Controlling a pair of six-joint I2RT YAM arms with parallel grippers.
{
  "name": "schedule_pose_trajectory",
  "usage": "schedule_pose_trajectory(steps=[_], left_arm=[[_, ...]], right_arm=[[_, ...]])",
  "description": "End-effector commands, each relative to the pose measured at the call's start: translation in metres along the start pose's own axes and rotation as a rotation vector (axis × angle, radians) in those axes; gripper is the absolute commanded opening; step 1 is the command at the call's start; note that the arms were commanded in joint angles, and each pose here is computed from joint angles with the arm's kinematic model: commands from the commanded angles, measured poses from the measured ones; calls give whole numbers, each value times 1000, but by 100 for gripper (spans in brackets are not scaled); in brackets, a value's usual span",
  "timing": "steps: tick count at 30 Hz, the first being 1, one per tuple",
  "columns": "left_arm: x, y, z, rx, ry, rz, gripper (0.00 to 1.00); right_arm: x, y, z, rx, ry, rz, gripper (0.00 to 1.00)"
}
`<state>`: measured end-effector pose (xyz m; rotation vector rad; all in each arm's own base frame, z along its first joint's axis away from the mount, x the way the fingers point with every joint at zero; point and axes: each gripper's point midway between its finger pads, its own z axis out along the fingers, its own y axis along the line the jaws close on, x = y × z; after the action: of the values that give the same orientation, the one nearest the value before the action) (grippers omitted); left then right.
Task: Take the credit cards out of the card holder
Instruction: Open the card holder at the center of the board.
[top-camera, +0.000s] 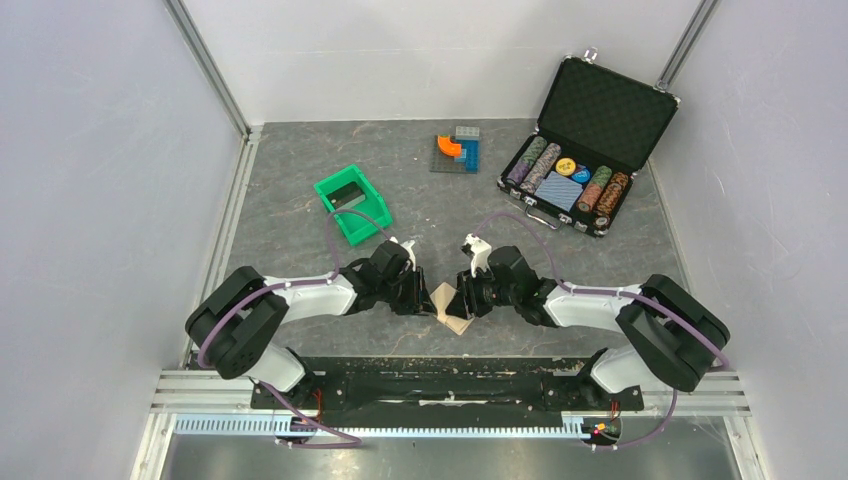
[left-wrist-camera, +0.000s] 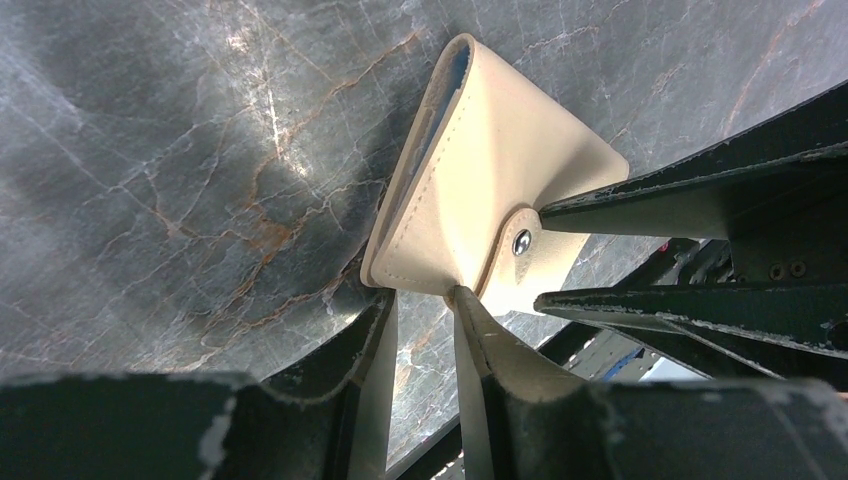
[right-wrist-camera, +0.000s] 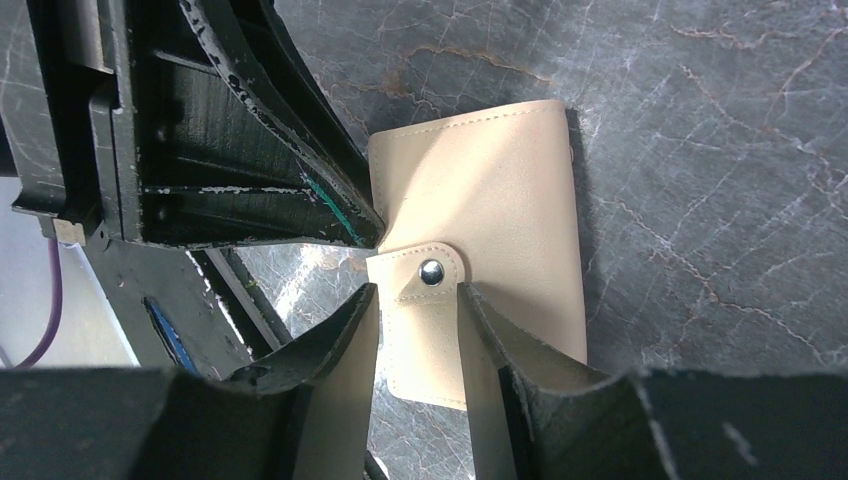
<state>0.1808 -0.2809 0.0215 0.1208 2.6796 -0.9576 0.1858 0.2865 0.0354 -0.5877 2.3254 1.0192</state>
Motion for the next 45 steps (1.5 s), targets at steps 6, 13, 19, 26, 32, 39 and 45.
schedule_pose_trajectory(steps=[6,13,19,26,32,39,45], left_arm=[[-5,-13,4,61,-15,-11,32],[-1,-12,6,72,-8,-28,28],[1,-11,8,75,0,-32,27],[3,-10,9,73,3,-36,27],[5,-5,11,58,11,-42,27],[9,2,16,34,28,-63,27],[4,-1,11,30,9,-56,30]], right_arm=[[4,-2,4,10,7,-5,33],[-4,4,5,-9,-15,-3,23],[-12,9,6,-33,-52,9,11],[-27,24,0,-94,-120,-20,0],[-26,33,-3,-139,-120,-96,0],[-23,44,-7,-164,-116,-159,0],[-21,40,-10,-128,-99,-167,0]])
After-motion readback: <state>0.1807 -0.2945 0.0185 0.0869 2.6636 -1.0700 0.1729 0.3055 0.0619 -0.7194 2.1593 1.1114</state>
